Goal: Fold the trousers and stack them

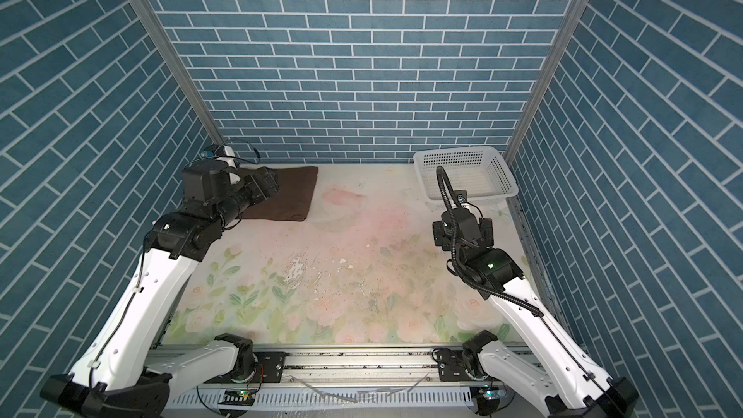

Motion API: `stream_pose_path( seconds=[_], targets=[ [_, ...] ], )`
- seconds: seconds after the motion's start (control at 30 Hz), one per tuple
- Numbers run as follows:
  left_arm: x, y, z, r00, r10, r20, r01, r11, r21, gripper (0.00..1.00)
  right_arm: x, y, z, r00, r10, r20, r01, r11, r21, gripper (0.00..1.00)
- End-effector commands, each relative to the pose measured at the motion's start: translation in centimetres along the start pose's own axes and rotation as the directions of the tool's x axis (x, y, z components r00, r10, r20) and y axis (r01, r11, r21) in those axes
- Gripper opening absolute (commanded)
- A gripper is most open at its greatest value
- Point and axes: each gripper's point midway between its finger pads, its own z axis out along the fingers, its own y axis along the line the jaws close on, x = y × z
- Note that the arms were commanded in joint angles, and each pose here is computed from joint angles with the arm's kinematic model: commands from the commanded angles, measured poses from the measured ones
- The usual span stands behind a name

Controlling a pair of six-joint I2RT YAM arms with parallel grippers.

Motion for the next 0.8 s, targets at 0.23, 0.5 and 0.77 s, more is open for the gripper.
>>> stream_pose_path(
  seconds=[0.23, 0.5, 0.77],
  targets=[
    [-0.7, 4.1, -7.5, 0.966, 0.045, 0.256, -0.034, 0.998, -0.048, 0.99, -6.3, -1.4, -3.8, 0.963, 0.042, 0.265, -0.031, 0.999, -0.045, 0.99],
    [-0.6, 10.3, -12.1, 0.84, -0.041, 0.541, 0.151, 0.976, -0.16, 0.99, -7.3, -2.0, -6.3, 0.887, 0.062, 0.457, -0.029, 0.996, -0.08, 0.99],
    [3.1, 12.6, -9.5, 0.858, 0.01, 0.514, 0.127, 0.965, -0.231, 0.99, -3.7, -2.0, -4.9, 0.878, 0.066, 0.474, -0.047, 0.998, -0.053, 0.99]
  ],
)
